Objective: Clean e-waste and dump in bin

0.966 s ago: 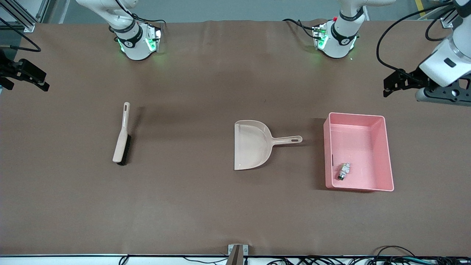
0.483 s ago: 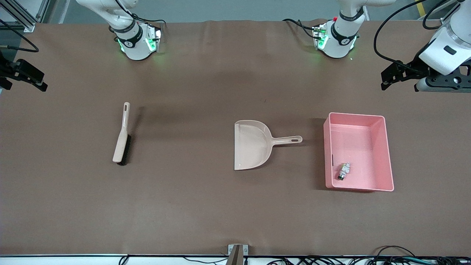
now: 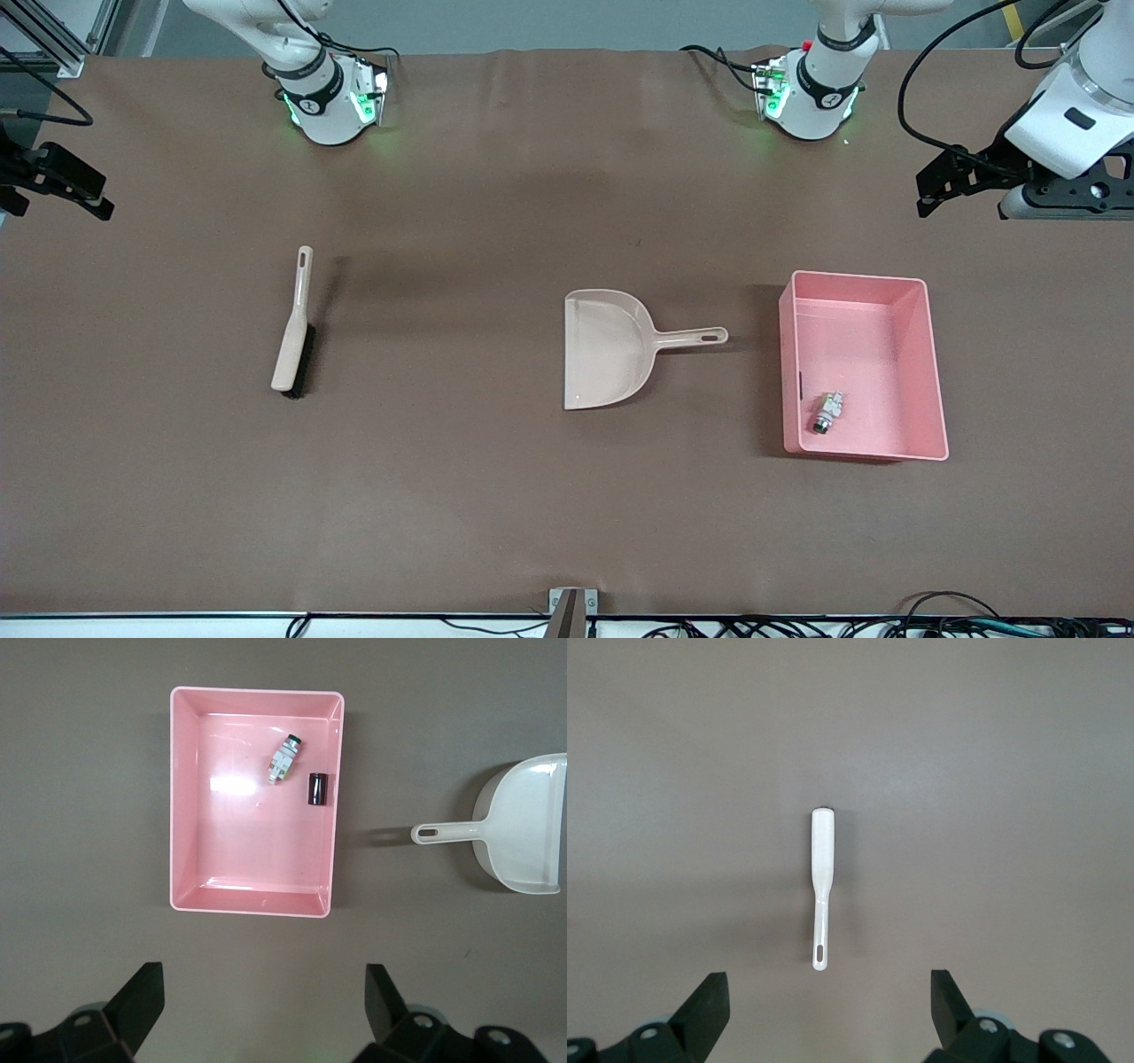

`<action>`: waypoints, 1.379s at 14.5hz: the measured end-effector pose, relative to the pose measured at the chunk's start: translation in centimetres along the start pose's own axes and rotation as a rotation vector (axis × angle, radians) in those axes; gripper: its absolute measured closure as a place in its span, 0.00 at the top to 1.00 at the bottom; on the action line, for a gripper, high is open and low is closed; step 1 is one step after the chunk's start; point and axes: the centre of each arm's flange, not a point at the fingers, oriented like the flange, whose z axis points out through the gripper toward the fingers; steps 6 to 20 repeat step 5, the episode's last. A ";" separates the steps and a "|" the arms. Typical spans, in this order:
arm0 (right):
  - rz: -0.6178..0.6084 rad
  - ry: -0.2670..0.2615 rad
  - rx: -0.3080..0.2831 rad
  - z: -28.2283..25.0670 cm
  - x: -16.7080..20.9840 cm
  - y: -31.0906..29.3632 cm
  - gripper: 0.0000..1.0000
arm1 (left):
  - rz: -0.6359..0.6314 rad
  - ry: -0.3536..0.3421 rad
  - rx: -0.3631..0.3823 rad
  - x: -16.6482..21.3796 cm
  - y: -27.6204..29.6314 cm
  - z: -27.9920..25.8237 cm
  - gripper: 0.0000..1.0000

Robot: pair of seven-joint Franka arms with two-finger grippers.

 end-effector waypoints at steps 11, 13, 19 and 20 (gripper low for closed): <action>0.002 -0.001 0.000 0.0 0.0 0.1 1.00 | -0.002 -0.005 0.000 0.3 0.0 0.3 1.00; 0.002 -0.001 0.000 0.0 0.0 0.1 1.00 | -0.002 -0.005 0.000 0.3 0.0 0.3 1.00; 0.002 -0.001 0.000 0.0 0.0 0.1 1.00 | -0.002 -0.005 0.000 0.3 0.0 0.3 1.00; 0.002 -0.001 0.000 0.0 0.0 0.1 1.00 | -0.002 -0.005 0.000 0.3 0.0 0.3 1.00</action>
